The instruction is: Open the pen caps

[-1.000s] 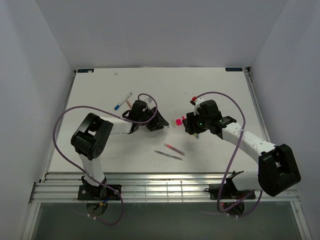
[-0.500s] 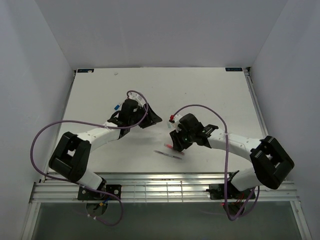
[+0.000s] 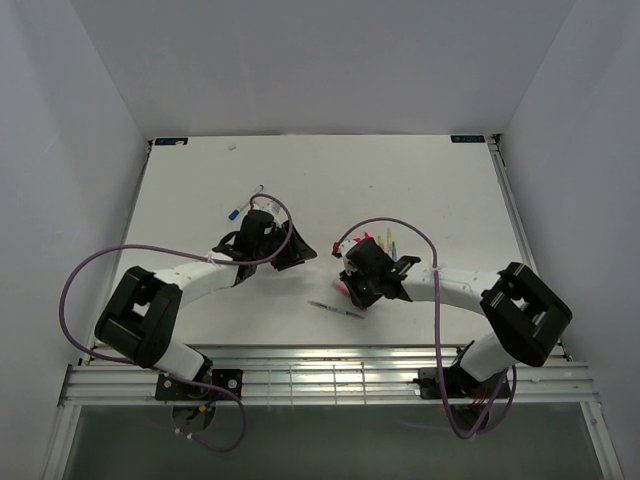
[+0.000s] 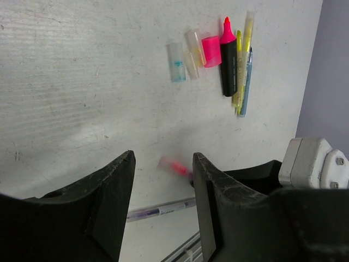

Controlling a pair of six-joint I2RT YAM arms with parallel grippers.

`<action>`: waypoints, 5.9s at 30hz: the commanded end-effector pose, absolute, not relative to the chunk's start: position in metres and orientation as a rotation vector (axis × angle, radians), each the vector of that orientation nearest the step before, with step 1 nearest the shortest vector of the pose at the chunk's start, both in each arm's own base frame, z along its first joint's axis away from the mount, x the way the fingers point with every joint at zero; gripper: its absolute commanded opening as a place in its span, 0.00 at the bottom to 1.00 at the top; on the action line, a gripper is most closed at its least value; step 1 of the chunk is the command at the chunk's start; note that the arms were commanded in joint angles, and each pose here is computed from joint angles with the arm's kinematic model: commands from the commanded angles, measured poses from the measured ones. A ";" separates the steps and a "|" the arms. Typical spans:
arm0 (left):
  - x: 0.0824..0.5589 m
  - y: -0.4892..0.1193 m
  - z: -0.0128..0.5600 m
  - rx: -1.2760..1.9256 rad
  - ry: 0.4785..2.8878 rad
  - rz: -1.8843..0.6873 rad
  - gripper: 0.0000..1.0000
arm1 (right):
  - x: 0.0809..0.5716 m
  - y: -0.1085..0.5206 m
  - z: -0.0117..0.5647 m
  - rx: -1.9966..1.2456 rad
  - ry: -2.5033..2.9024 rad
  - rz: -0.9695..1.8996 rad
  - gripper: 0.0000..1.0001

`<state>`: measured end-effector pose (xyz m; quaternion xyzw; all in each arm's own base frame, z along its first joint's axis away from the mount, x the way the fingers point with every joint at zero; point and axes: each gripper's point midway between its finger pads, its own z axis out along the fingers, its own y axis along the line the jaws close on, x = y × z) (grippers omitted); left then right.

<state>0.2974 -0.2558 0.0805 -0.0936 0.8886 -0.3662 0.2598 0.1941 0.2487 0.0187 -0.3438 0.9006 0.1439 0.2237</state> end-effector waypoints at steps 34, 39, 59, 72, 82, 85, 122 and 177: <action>0.287 -0.316 0.099 -0.132 2.368 -1.298 0.62 | 0.235 0.287 0.117 -0.790 2.193 0.521 0.08; 0.299 -0.325 0.101 -0.136 2.360 -1.303 0.62 | 0.230 0.289 0.116 -0.804 2.193 0.557 0.08; 0.298 -0.342 0.111 -0.132 2.360 -1.376 0.00 | 0.244 0.299 0.120 -0.769 2.156 0.558 0.08; 0.302 -0.347 0.127 -0.119 2.324 -1.409 0.00 | 0.245 0.310 0.110 -0.792 2.178 0.584 0.37; 0.332 -0.344 0.143 -0.207 2.294 -1.356 0.00 | 0.248 0.269 0.077 -0.703 2.226 0.319 0.08; 0.355 -0.336 0.143 -0.285 2.301 -1.270 0.00 | 0.254 0.240 0.075 -0.673 2.176 0.090 0.08; 0.338 -0.308 0.064 -0.211 2.401 -1.274 0.01 | 0.302 0.139 0.080 -0.188 2.323 0.316 0.08; 0.314 -0.241 0.116 -0.220 2.311 -0.950 0.52 | 0.224 0.221 0.100 -0.640 2.366 0.571 0.56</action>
